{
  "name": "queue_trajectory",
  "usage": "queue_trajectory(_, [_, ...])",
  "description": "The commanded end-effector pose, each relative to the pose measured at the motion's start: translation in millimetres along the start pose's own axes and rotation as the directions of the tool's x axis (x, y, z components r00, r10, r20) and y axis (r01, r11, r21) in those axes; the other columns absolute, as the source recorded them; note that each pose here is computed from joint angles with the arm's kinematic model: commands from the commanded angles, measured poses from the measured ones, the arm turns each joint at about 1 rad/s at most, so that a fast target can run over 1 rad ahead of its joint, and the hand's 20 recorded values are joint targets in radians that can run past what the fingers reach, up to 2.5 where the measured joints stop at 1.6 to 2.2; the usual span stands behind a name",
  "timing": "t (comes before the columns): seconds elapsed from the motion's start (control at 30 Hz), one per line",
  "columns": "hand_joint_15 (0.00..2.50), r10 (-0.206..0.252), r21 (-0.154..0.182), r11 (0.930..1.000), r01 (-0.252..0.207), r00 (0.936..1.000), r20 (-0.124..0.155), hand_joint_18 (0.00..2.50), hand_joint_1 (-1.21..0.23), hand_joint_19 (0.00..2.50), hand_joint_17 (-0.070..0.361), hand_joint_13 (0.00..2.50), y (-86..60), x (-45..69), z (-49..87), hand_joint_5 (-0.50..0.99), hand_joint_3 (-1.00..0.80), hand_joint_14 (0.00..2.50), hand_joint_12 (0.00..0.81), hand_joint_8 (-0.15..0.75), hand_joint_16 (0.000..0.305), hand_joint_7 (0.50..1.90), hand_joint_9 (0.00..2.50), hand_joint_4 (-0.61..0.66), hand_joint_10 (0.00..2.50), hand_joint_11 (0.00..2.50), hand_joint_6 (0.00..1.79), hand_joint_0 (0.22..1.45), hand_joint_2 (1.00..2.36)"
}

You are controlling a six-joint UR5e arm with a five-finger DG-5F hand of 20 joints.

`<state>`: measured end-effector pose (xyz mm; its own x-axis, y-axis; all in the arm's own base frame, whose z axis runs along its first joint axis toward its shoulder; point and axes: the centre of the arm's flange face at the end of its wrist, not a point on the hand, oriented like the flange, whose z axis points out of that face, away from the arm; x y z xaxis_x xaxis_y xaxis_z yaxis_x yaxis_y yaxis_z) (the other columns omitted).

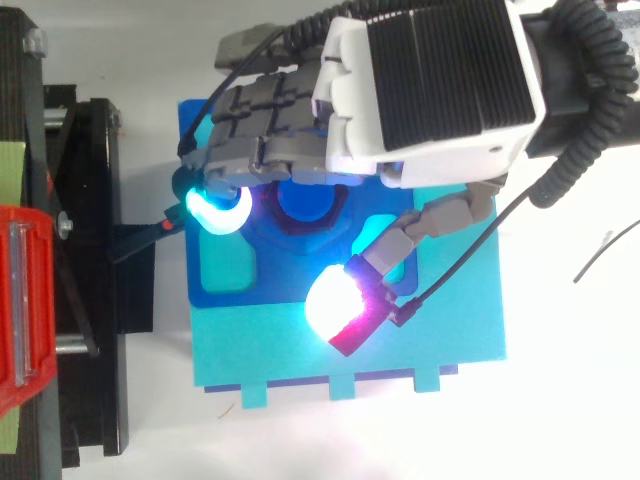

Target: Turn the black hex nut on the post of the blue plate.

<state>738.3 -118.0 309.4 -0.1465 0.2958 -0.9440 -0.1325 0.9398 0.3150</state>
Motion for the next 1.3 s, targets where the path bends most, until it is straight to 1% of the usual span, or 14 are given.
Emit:
queue_trajectory(0.0, [0.09,0.000,-0.001,1.0000,0.000,1.0000,-0.002,0.44,-0.54,0.22,0.146,0.55,4.2,1.5,2.1,-0.19,-0.50,0.00,0.481,0.386,0.065,0.91,0.60,0.34,0.00,0.06,0.50,0.38,1.00])
queue_trajectory(0.23, [0.09,-0.002,0.009,1.0000,0.002,1.0000,-0.002,0.44,-0.53,0.22,0.146,0.55,7.6,3.4,3.5,-0.18,-0.50,0.00,0.482,0.384,0.065,0.91,0.61,0.35,0.00,0.07,0.50,0.38,1.00])
queue_trajectory(0.33, [0.09,-0.001,0.011,0.9999,0.001,1.0000,-0.008,0.44,-0.53,0.21,0.146,0.55,7.5,4.0,2.9,-0.18,-0.50,0.00,0.481,0.386,0.065,0.90,0.61,0.34,0.00,0.07,0.50,0.38,1.00])
queue_trajectory(0.43, [0.08,-0.002,0.014,0.9999,0.002,0.9998,-0.018,0.44,-0.53,0.21,0.146,0.55,7.4,5.1,1.9,-0.18,-0.50,0.00,0.482,0.386,0.065,0.91,0.60,0.34,0.00,0.07,0.50,0.38,1.00])
queue_trajectory(0.47, [0.09,-0.002,0.016,0.9999,0.003,0.9997,-0.025,0.44,-0.53,0.22,0.146,0.55,7.1,6.4,1.0,-0.18,-0.50,0.00,0.482,0.384,0.065,0.91,0.60,0.34,0.00,0.07,0.50,0.38,1.00])
queue_trajectory(0.67, [0.09,-0.004,0.020,0.9998,0.005,0.9992,-0.039,0.44,-0.53,0.21,0.146,0.55,6.9,7.9,-0.5,-0.18,-0.50,0.00,0.481,0.384,0.065,0.91,0.60,0.34,0.00,0.07,0.50,0.38,1.00])
queue_trajectory(1.0, [0.08,-0.004,0.023,0.9997,0.005,0.9991,-0.042,0.44,-0.52,0.21,0.146,0.55,3.2,7.1,-2.3,-0.18,-0.50,0.00,0.481,0.385,0.065,0.91,0.60,0.34,0.00,0.07,0.50,0.39,1.00])
queue_trajectory(1.03, [0.09,-0.005,0.026,0.9996,0.006,0.9991,-0.042,0.44,-0.52,0.22,0.146,0.55,0.0,6.9,-3.6,-0.18,-0.50,0.00,0.481,0.386,0.065,0.91,0.60,0.35,0.00,0.07,0.50,0.39,1.00])
queue_trajectory(1.17, [0.09,-0.009,0.020,0.9998,0.010,0.9990,-0.044,0.44,-0.52,0.21,0.146,0.56,-2.0,6.3,-4.7,-0.18,-0.50,0.00,0.481,0.385,0.065,0.91,0.60,0.35,0.00,0.07,0.50,0.39,1.00])
queue_trajectory(1.27, [0.09,-0.008,0.023,0.9997,0.009,0.9990,-0.043,0.44,-0.52,0.22,0.146,0.56,-5.0,5.4,-5.8,-0.18,-0.50,0.00,0.482,0.385,0.065,0.91,0.60,0.34,0.00,0.07,0.50,0.39,1.00])
